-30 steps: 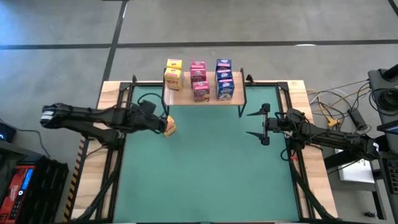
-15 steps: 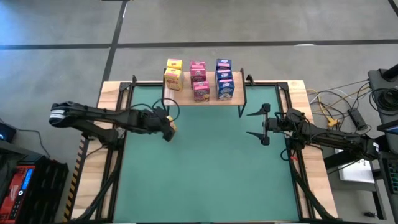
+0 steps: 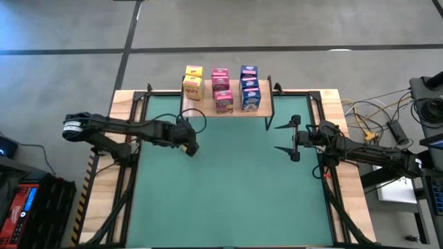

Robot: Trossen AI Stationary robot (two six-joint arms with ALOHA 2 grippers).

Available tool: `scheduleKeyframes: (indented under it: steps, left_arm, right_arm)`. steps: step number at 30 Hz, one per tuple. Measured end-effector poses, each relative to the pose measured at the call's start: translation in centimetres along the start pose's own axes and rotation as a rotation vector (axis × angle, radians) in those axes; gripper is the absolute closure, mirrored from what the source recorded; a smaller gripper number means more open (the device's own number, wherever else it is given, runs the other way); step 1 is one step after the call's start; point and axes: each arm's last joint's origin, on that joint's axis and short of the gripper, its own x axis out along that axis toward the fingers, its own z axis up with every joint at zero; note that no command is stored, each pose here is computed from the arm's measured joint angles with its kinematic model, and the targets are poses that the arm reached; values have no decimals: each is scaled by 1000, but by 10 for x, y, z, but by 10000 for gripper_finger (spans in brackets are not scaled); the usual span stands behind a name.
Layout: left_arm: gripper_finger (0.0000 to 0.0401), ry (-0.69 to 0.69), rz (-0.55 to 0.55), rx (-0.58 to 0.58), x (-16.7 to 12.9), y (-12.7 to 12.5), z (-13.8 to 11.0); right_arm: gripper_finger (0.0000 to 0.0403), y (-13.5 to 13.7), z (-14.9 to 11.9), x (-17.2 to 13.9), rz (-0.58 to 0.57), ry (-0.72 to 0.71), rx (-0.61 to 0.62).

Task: Stack cereal on shelf
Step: Put the yellow cereal box on the shelf

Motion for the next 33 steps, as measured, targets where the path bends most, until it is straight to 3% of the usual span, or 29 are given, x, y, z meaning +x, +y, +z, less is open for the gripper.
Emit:
scheduleKeyframes:
  steps: [6, 26, 33]
  left_arm:
    - [40, 49, -3, 29, 10, -2, 0]
    - [222, 42, 3, 35, 16, -2, 4]
    - [241, 15, 28, 16, 16, -2, 5]
  right_arm:
    - [44, 0, 0, 0, 0, 0, 0]
    - [44, 0, 0, 0, 0, 0, 0]
    - [44, 0, 0, 0, 0, 0, 0]
